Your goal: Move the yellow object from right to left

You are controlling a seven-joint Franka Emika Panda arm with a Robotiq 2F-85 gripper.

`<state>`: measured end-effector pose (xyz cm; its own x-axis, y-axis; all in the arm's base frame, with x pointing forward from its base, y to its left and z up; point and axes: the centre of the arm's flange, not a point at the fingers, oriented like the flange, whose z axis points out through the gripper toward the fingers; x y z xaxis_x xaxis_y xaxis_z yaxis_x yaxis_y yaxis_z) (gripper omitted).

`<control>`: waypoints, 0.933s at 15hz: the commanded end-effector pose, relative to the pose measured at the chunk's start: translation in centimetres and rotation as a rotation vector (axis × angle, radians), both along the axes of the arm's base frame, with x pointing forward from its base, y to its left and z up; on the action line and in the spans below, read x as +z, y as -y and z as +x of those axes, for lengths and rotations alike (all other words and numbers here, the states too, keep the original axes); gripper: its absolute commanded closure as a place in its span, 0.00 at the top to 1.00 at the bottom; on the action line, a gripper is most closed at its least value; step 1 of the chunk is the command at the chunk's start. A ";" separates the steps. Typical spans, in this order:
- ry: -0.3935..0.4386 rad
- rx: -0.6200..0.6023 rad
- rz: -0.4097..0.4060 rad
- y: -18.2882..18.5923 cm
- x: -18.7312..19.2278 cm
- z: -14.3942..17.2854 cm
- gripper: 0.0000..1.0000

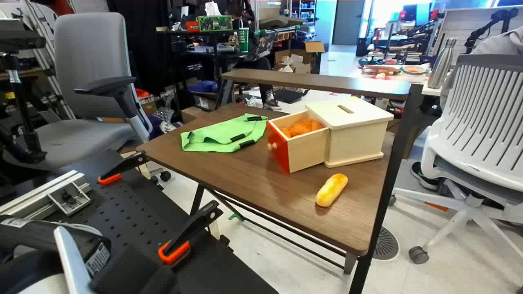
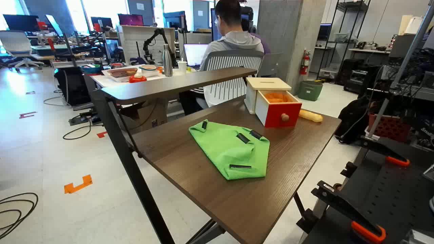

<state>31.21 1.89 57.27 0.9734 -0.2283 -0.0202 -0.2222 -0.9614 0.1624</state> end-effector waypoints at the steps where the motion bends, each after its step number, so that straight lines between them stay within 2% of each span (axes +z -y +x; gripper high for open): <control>1: 0.001 0.000 0.000 0.0 0.0 0.0 1.00; 5: 0.034 0.051 0.029 1.6 -0.6 2.2 1.00; 8: 0.088 0.075 0.046 3.2 -1.8 5.1 1.00; 14: 0.170 0.033 0.099 8.5 -5.5 10.9 1.00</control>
<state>39.21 -3.66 53.05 0.9757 -0.1929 0.1042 -0.1992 -0.9784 0.0548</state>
